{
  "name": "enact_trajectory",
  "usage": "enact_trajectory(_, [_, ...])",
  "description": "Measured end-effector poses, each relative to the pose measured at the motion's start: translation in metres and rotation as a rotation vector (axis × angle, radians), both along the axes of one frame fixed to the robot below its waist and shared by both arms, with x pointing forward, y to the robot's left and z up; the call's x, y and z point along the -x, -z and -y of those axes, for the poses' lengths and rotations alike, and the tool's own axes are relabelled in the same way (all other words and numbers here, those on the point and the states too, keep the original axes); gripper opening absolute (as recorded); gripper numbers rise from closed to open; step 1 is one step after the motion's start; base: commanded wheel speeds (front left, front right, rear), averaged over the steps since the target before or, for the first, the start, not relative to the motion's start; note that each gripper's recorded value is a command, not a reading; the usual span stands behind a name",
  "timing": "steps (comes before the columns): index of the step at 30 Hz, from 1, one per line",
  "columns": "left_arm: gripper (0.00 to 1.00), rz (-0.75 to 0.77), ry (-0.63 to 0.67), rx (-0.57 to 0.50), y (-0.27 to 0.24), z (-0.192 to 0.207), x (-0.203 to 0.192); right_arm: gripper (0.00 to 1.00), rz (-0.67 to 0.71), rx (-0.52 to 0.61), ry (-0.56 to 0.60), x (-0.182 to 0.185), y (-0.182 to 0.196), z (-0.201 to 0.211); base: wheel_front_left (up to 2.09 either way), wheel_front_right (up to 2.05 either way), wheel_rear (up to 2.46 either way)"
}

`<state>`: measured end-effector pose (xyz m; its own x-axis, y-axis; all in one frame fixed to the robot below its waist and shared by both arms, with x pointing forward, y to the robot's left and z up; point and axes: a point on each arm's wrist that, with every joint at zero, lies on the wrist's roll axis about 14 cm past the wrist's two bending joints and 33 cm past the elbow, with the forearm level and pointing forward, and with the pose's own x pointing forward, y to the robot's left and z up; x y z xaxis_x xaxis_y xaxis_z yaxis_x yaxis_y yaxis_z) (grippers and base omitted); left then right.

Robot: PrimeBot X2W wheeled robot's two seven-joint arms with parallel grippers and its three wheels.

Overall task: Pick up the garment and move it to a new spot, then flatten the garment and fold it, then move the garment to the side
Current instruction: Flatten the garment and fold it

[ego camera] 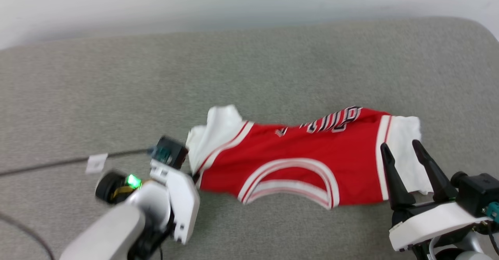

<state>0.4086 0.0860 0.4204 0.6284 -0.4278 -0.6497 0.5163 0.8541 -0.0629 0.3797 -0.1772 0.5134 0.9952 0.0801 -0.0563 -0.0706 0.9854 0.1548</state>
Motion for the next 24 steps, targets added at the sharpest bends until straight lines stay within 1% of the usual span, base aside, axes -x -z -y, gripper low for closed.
enact_trajectory(3, [0.00, -0.055, -0.098, 0.034, 0.009, -0.018, 0.035, 1.00, 0.005, 0.000, -0.025, 0.003, -0.004, -0.008, 0.00, 0.00, 0.00])
enact_trajectory(6, [0.00, -0.137, -0.165, 0.061, 0.025, -0.024, 0.073, 1.00, -0.001, 0.000, -0.051, 0.006, -0.005, -0.016, 0.00, 0.00, 0.00])
enact_trajectory(8, [0.00, -0.181, -0.198, 0.097, 0.032, -0.022, 0.091, 1.00, 0.002, 0.000, -0.069, 0.007, -0.007, -0.022, 0.00, 0.00, 0.00])
enact_trajectory(9, [0.27, -0.180, -0.214, 0.111, 0.032, -0.020, 0.095, 1.00, 0.006, 0.003, -0.075, 0.007, -0.008, -0.023, 0.00, 0.00, 0.00])
enact_trajectory(10, [0.90, -0.168, -0.232, 0.130, 0.031, -0.018, 0.097, 1.00, 0.009, 0.005, -0.081, 0.007, -0.010, -0.025, 0.00, 0.00, 0.00])
enact_trajectory(11, [1.00, -0.168, -0.232, 0.130, 0.031, -0.018, 0.097, 1.00, 0.009, 0.005, -0.081, 0.007, -0.010, -0.025, 0.00, 0.00, 0.00])
enact_trajectory(13, [1.00, -0.099, -0.305, 0.188, 0.023, -0.018, 0.092, 1.00, 0.020, 0.008, -0.095, 0.010, -0.014, -0.030, 0.00, 0.00, 0.00])
enact_trajectory(14, [1.00, -0.065, -0.333, 0.199, 0.019, -0.021, 0.088, 1.00, 0.024, 0.011, -0.100, 0.010, -0.015, -0.031, 0.00, 0.00, 0.00])
enact_trajectory(17, [1.00, 0.100, -0.425, 0.226, -0.006, -0.038, 0.067, 1.00, 0.033, 0.013, -0.110, 0.012, -0.019, -0.034, 0.00, 0.00, 0.00])
enact_trajectory(21, [1.00, 0.322, -0.498, 0.247, -0.046, -0.061, 0.047, 1.00, 0.036, 0.016, -0.117, 0.017, -0.022, -0.036, 0.00, 0.00, 0.00])
enact_trajectory(24, [1.00, 0.465, -0.534, 0.226, -0.070, -0.082, 0.040, 1.00, 0.049, 0.021, -0.117, 0.019, -0.026, -0.036, 0.00, 0.00, 0.00])
